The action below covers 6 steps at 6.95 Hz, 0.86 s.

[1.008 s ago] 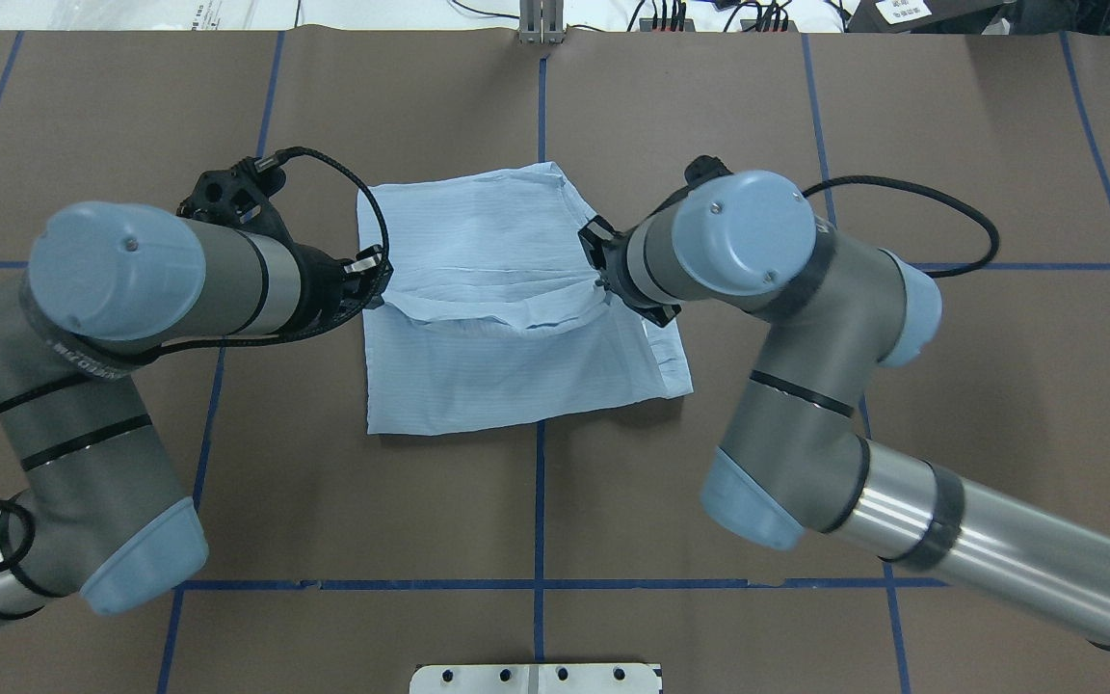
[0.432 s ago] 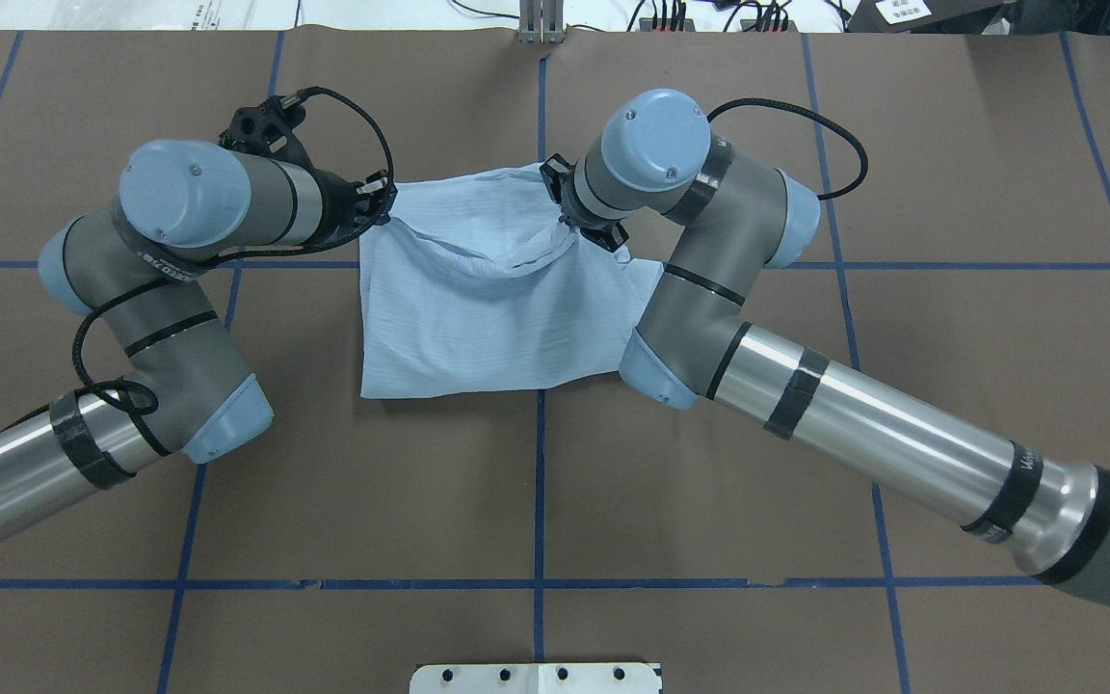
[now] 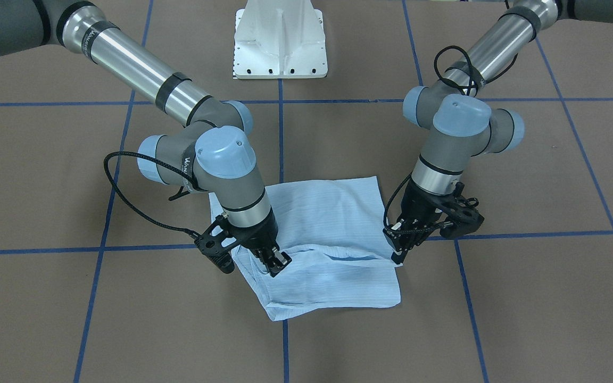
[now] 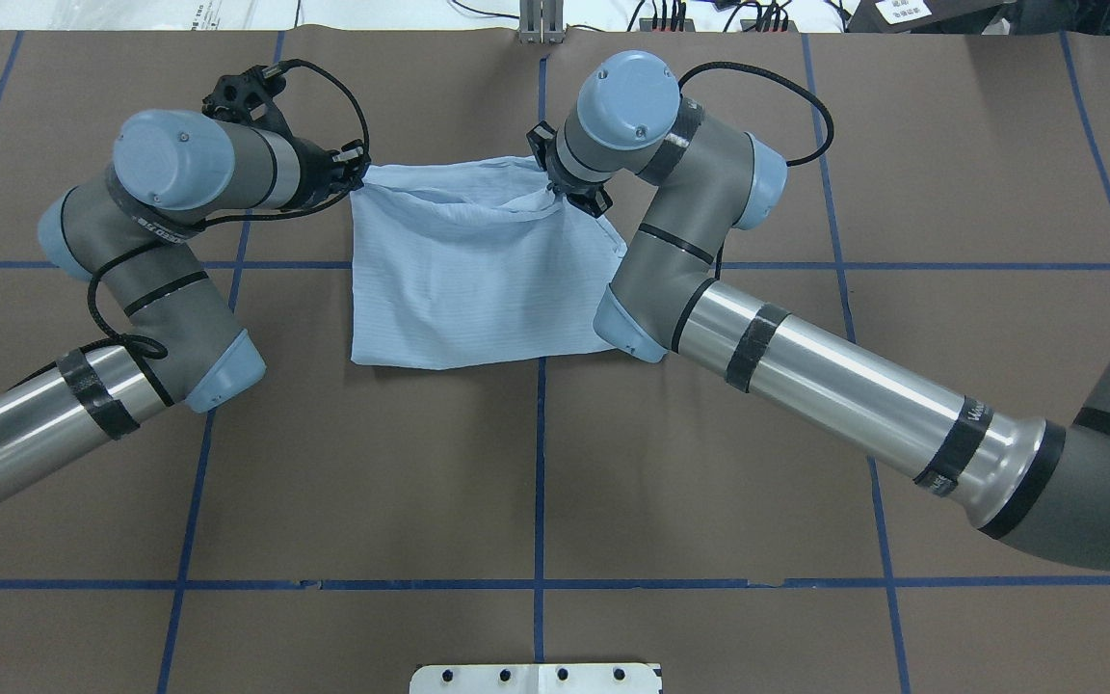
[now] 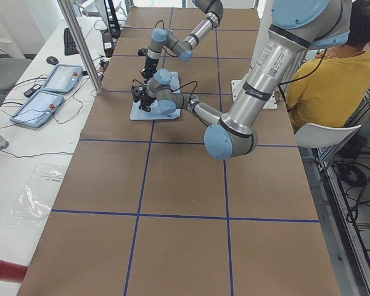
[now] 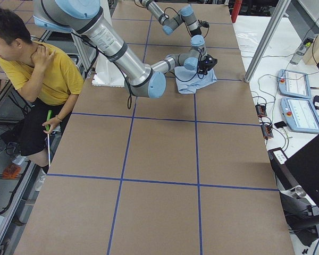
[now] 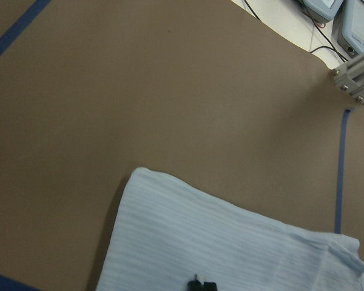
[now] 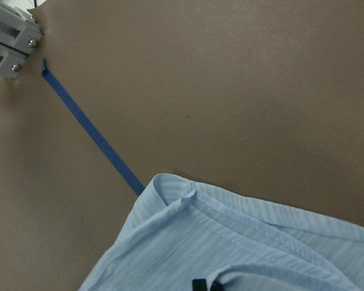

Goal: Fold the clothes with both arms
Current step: 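Lay the folded edge down on the far edge with both grippers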

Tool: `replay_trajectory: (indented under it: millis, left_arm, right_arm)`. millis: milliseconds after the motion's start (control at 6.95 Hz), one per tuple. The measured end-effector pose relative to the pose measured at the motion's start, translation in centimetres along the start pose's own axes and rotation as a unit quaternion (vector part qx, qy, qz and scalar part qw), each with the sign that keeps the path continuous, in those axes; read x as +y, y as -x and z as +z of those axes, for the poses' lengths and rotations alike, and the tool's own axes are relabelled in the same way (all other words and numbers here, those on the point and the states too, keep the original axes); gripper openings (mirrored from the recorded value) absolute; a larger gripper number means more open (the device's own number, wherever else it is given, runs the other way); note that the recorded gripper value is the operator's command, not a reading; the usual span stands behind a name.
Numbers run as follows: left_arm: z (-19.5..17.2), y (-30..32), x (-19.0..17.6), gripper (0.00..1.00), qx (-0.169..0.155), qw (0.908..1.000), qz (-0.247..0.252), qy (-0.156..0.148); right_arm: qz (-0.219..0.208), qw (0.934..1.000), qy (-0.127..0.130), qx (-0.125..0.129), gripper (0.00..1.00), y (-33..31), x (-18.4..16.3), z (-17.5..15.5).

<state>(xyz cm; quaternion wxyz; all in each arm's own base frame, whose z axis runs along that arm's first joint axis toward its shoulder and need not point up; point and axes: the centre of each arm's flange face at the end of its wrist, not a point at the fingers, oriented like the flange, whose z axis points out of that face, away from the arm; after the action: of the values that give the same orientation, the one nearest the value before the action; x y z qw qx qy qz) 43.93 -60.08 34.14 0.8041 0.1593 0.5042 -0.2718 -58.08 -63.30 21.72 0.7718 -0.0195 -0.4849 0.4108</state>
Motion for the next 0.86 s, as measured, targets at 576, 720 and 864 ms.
replay_trajectory:
  millis: [576,720,864]
  left_arm:
    - [2.7,1.5,-1.3,0.0,0.015,0.9998,0.014,-0.007]
    - [2.7,0.6,-1.3,0.0,0.02,0.9996,0.016,-0.008]
    - [2.9,-0.2,-1.5,0.0,0.023,0.9996,0.017,-0.009]
  right_arm:
    - [0.001,1.0,-0.01,0.002,0.0,-0.2,-1.6,1.8]
    - [0.0,0.9999,-0.012,0.003,0.0,-0.3,-1.8,2.0]
    - [-0.001,0.9999,-0.015,0.004,0.0,-0.3,-1.9,2.2]
